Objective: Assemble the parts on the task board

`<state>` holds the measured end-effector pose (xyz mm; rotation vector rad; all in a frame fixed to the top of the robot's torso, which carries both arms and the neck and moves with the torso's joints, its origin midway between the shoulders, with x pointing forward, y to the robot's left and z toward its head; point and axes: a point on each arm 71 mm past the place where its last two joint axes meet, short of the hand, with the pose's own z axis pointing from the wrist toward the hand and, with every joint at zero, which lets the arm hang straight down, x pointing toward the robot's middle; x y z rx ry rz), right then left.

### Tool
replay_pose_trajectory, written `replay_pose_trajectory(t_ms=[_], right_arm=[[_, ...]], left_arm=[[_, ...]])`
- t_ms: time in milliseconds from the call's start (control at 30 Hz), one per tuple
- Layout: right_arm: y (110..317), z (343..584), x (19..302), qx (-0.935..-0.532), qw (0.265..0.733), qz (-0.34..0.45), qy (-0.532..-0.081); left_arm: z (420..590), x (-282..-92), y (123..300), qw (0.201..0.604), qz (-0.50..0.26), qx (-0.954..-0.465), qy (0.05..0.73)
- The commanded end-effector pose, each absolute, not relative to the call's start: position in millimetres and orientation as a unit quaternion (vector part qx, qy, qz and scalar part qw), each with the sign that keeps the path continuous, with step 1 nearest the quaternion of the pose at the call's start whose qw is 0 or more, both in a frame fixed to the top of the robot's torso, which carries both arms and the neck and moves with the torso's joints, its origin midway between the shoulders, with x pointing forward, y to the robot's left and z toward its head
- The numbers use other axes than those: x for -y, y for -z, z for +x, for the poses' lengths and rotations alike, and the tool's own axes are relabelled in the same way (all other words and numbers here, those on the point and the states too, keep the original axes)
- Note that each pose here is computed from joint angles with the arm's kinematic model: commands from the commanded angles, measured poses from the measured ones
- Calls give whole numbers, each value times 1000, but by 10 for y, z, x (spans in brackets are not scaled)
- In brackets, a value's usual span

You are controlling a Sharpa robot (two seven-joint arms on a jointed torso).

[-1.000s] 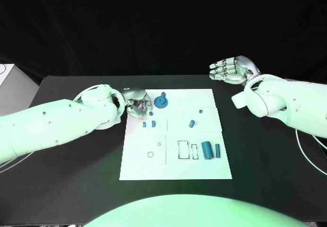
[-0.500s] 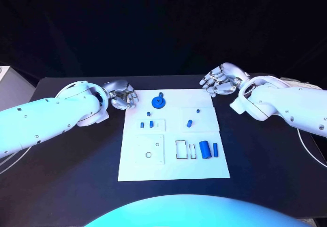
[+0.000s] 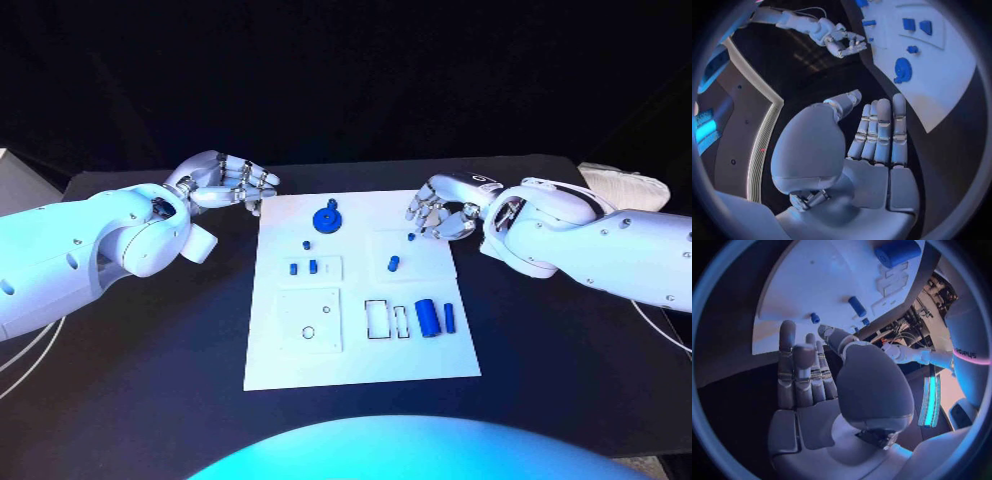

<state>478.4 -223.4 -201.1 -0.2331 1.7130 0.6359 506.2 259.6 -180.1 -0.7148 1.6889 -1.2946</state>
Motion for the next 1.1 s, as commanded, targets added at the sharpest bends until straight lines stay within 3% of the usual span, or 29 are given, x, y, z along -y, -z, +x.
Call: replay_pose_trajectory(t_ms=[33, 400, 1100], right_arm=[[2054, 4731, 2193, -738, 617, -158, -223], [2124, 4690, 2101, -733, 627, -177, -198], [2237, 4671, 1978, -736, 625, -168, -200]], left_arm=[[5035, -2575, 1726, 394, -331, -622, 591], [4998, -2586, 1711, 387, -340, -610, 603], [4994, -2598, 1721, 386, -345, -613, 596]])
